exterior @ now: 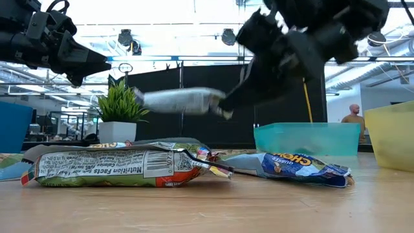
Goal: Pick and place Granola Bars by type
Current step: Put the blue granola bar into the yellow bin
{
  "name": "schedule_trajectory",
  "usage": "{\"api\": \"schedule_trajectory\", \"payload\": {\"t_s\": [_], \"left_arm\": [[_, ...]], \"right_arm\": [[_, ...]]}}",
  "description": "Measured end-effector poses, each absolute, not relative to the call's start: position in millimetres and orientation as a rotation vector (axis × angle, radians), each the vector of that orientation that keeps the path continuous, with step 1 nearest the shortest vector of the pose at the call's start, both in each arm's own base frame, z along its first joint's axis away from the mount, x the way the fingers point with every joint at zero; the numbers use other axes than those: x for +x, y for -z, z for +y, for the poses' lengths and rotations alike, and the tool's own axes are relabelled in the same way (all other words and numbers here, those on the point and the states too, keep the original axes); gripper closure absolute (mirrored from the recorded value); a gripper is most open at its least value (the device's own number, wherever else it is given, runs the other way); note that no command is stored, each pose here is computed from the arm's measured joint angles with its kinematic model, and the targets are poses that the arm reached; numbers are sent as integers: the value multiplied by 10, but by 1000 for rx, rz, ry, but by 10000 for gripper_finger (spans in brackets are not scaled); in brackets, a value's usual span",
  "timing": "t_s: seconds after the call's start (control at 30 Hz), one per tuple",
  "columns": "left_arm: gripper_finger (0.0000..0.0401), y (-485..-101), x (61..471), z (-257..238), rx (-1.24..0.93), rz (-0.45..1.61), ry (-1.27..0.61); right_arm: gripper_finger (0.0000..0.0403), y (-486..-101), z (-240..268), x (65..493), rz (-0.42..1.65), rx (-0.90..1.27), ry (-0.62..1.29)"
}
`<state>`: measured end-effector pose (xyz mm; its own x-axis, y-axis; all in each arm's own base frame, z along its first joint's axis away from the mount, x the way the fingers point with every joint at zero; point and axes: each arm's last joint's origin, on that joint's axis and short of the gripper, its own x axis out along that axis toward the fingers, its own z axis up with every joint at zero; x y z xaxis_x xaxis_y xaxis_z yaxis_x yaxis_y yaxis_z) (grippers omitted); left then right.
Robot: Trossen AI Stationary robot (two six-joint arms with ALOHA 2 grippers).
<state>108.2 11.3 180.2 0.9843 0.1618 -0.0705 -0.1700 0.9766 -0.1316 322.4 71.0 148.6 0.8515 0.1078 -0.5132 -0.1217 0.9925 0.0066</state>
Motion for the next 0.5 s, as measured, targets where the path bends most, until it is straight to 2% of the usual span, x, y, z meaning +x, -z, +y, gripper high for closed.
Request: {"api": "schedule_trajectory", "payload": {"t_s": [0.27, 0.5], "left_arm": [[269, -1802, 1082, 114, -138, 59, -168], [269, -1802, 1081, 114, -138, 59, -168]], "right_arm": [[395, -1957, 868, 2927, 507, -106, -54], [395, -2340, 1128, 2620, 385, -167, -40]]}}
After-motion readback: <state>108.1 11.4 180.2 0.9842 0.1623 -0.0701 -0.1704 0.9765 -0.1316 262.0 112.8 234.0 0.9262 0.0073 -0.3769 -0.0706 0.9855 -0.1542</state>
